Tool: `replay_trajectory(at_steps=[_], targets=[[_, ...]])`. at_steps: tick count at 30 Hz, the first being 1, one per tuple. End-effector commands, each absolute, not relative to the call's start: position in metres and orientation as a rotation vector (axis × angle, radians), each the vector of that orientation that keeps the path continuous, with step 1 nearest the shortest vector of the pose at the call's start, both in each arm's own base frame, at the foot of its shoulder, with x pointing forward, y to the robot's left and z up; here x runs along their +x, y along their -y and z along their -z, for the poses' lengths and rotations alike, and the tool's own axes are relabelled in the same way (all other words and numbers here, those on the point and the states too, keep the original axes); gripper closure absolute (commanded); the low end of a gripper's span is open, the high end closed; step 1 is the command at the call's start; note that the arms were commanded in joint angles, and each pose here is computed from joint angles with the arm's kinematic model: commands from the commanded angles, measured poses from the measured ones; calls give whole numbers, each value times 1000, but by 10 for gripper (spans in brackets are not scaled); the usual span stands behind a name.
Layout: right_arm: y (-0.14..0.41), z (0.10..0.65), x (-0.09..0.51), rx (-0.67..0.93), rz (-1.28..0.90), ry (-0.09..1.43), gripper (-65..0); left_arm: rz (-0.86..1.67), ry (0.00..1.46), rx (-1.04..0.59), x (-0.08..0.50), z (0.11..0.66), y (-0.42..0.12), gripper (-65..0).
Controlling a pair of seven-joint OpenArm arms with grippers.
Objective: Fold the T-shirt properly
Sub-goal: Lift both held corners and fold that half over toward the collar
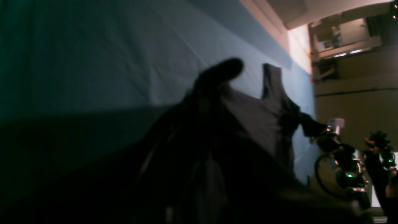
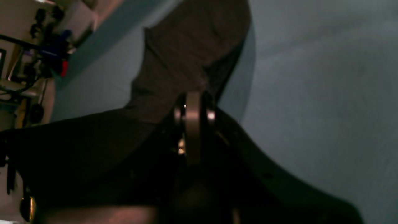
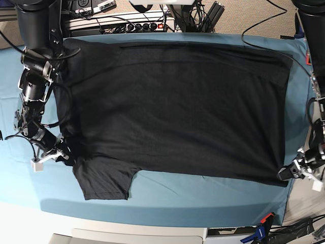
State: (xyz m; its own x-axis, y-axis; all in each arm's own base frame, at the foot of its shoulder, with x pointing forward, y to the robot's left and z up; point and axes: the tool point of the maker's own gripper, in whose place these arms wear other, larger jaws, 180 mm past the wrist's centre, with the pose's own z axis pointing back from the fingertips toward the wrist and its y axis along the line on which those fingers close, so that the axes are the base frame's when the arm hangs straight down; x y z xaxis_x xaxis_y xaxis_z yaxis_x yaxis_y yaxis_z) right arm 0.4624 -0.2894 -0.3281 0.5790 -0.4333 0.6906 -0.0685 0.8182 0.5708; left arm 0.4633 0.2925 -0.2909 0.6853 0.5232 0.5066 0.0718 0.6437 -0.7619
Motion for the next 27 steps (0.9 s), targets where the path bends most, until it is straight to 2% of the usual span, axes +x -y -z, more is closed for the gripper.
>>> replay_trajectory(at_steps=[1, 6, 12, 27], targets=[[298, 302, 471, 590, 202, 1013, 0, -281, 880, -869, 474, 259, -304, 0], [292, 306, 451, 585, 149, 1004, 0, -273, 873, -906, 459, 264, -309, 0], [285, 323, 417, 561, 94, 974, 0, -274, 729, -885, 421, 303, -312, 0], [279, 327, 367, 454, -71, 930, 0, -176, 706, -756, 389, 302, -344, 0]])
